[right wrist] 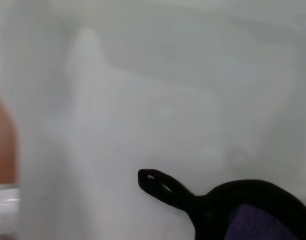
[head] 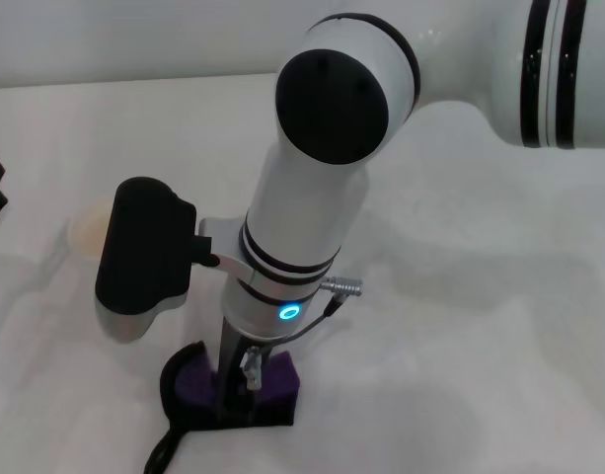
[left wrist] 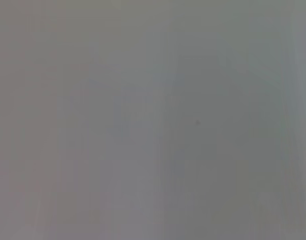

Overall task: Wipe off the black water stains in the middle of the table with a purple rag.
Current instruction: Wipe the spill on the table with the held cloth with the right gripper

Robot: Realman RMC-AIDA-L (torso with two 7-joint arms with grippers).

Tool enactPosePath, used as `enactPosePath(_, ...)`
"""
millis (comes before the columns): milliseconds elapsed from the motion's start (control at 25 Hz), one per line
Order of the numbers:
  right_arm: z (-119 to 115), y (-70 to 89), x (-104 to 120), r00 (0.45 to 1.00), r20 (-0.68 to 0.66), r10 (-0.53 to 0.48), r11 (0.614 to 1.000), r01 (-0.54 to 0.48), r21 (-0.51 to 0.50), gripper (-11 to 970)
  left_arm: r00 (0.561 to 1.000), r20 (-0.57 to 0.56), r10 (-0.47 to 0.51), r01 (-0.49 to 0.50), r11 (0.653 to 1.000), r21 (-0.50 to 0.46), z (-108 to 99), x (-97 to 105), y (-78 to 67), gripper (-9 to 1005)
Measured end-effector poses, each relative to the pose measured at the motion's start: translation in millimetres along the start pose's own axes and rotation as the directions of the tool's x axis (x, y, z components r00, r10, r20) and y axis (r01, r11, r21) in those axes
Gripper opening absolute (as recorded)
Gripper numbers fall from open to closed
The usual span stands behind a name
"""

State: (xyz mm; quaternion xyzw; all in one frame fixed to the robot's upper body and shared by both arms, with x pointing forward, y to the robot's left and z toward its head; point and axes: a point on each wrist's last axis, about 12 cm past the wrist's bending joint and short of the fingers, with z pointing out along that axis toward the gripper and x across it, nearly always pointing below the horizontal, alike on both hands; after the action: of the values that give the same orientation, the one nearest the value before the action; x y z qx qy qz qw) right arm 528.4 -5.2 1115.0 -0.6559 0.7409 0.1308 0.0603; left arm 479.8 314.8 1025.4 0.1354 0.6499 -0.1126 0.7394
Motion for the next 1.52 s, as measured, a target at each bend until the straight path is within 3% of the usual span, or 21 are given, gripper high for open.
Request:
enactPosePath(280,0.4,-4.2,-0.5,1.000,0.018,0.009,1.000,-0.009,0.014,76,1.000,-0.001,0.011,-0.011,1.000,-0.001,-0.7,0.2,0.0,885)
enactPosePath(560,-0.3,-32.6,6.8,0.998,0.015,0.062,0.990,-0.063,0.126,76,1.000,-0.003,0.013,-0.013,1.000,-0.002,0.4,0.3,0.3,884)
enactPosePath(960,-7.7,-73.2,28.7,0.987,-0.046,0.153,0.913,-0.123,0.390,76,1.000,-0.001,0.012,-0.012,1.000,-0.014,0.0,0.1,1.6,884)
enactPosePath(1120,-9.6,-80.5,34.6,0.982,-0.051,0.183,0.890,-0.143,0.433,76,1.000,0.003,0.011,-0.011,1.000,-0.013,0.2,-0.4,1.6,884)
enactPosePath(1280,-6.1,-72.2,31.5,0.986,-0.045,0.160,0.911,-0.130,0.392,76,1.000,0.000,0.012,-0.012,1.000,-0.014,0.9,-0.2,1.8,884)
enactPosePath(1360,-3.1,-61.2,25.9,0.990,-0.036,0.133,0.935,-0.113,0.337,76,1.000,0.000,0.012,-0.012,1.000,-0.014,1.3,-0.2,1.8,884)
enactPosePath(1400,-0.2,-47.9,19.4,0.995,-0.026,0.099,0.959,-0.088,0.269,76,1.000,0.000,0.012,-0.012,1.000,-0.014,1.3,-0.2,1.8,884)
enactPosePath(1520,1.5,-37.6,14.4,0.997,-0.021,0.068,0.972,-0.062,0.226,74,1.000,0.006,0.012,-0.012,1.000,-0.011,2.8,-1.1,1.5,884)
